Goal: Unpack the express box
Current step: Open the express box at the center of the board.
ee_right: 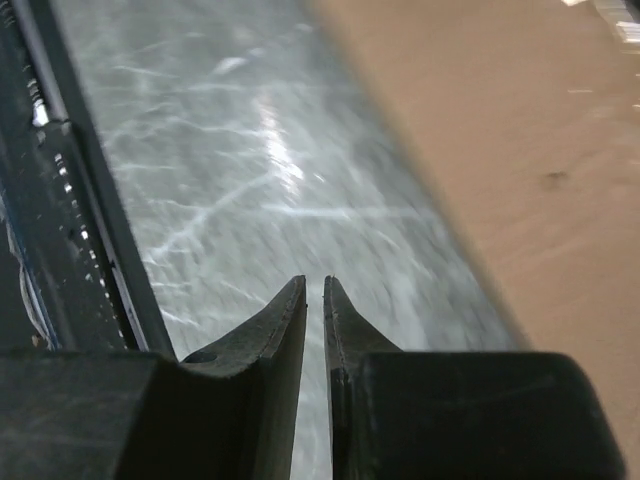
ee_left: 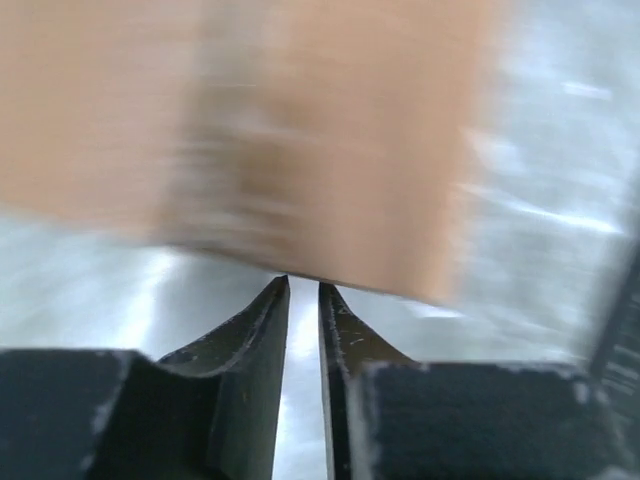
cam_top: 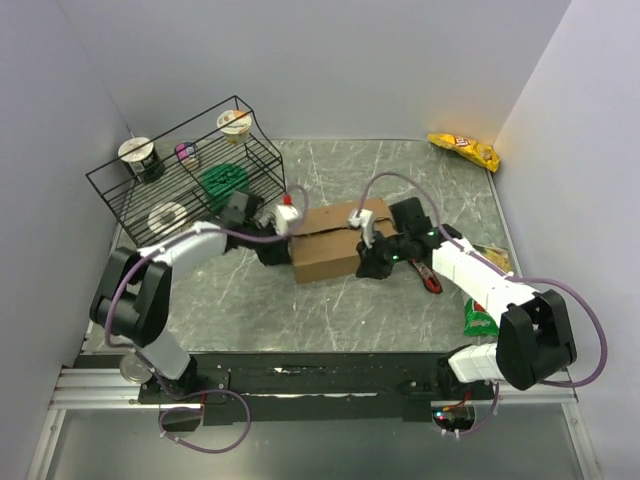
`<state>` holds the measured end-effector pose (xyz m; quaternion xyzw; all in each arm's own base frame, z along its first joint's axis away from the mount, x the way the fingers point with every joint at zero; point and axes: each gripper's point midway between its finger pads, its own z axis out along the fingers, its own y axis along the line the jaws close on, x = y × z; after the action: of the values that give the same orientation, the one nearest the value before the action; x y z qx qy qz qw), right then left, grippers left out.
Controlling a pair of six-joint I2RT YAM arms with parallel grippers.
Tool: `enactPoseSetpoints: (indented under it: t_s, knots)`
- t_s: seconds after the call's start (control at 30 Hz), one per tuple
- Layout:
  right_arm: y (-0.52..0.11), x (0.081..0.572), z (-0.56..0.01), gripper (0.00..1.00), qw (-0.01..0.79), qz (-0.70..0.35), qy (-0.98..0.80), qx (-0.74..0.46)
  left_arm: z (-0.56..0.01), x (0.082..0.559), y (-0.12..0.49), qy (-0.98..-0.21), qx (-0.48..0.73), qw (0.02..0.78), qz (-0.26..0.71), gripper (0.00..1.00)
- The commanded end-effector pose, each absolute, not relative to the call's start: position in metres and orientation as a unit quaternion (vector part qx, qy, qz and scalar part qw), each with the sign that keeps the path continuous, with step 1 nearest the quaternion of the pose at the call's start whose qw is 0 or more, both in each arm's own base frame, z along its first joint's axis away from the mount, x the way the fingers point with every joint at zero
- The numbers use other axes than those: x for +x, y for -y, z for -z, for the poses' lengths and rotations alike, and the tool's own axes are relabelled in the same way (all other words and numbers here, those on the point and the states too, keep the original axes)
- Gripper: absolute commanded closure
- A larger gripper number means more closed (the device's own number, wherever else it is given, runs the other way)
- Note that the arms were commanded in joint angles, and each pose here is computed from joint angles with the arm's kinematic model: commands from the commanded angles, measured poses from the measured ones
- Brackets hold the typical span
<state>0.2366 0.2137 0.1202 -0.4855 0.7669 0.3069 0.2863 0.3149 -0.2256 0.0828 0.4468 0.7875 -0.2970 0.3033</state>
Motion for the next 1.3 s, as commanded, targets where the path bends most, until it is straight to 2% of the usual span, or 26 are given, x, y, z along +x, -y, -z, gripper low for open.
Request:
enactPoseSetpoints:
  t_s: [0.0,0.07,0.1,0.17,0.2,0.3,0.43,0.47,0.6,0.8,0.83,0.93,1.1,1.13,1.17,1.27]
  knots:
    - [-0.192,0.246,-0.162,0.8,0.318,-0.3,-0.789,-0.431,-0.119,0.255,0.255,-0.741,0.476,0.284,0.378,0.71]
    - [-0.182,0.26,-0.187,0.8,0.35,-0.287,-0.787,-0.418,-0.137,0.264,0.24,-0.748,0.479,0.322,0.328,0.66]
    - [-0.179,0.264,-0.192,0.79,0.357,-0.279,-0.791,-0.411,-0.149,0.274,0.234,-0.745,0.48,0.349,0.303,0.58]
    - [-0.176,0.271,-0.207,0.77,0.381,-0.27,-0.785,-0.406,-0.186,0.302,0.224,-0.735,0.467,0.432,0.236,0.49]
    - [-0.176,0.278,-0.211,0.76,0.4,-0.262,-0.78,-0.404,-0.202,0.311,0.223,-0.726,0.46,0.461,0.221,0.4]
    - [-0.173,0.29,-0.201,0.76,0.414,-0.246,-0.797,-0.363,-0.236,0.335,0.233,-0.686,0.462,0.525,0.201,0.27]
    - [-0.166,0.309,-0.166,0.82,0.413,-0.224,-0.824,-0.316,-0.221,0.351,0.264,-0.673,0.507,0.496,0.208,0.24]
    - [-0.164,0.31,-0.16,0.83,0.412,-0.225,-0.829,-0.305,-0.204,0.357,0.271,-0.679,0.515,0.479,0.209,0.23]
    - [-0.163,0.309,-0.131,0.83,0.389,-0.234,-0.844,-0.287,-0.186,0.374,0.302,-0.648,0.555,0.491,0.177,0.21]
    - [-0.164,0.302,-0.121,0.83,0.379,-0.244,-0.848,-0.279,-0.147,0.379,0.326,-0.635,0.598,0.46,0.163,0.2]
    - [-0.164,0.299,-0.118,0.83,0.375,-0.245,-0.849,-0.279,-0.14,0.387,0.324,-0.64,0.598,0.462,0.137,0.2]
    - [-0.162,0.293,-0.11,0.83,0.365,-0.245,-0.853,-0.281,-0.137,0.407,0.318,-0.649,0.582,0.486,0.066,0.24]
    - [-0.159,0.282,-0.1,0.83,0.355,-0.245,-0.856,-0.286,-0.156,0.445,0.302,-0.674,0.527,0.517,-0.008,0.42]
    - [-0.159,0.281,-0.098,0.83,0.355,-0.244,-0.856,-0.287,-0.151,0.451,0.304,-0.681,0.529,0.507,-0.009,0.47]
    - [-0.158,0.28,-0.096,0.83,0.353,-0.243,-0.857,-0.285,-0.159,0.456,0.301,-0.692,0.528,0.493,-0.003,0.59]
    - [-0.155,0.28,-0.094,0.82,0.355,-0.236,-0.859,-0.285,-0.176,0.467,0.307,-0.68,0.533,0.503,0.016,0.77]
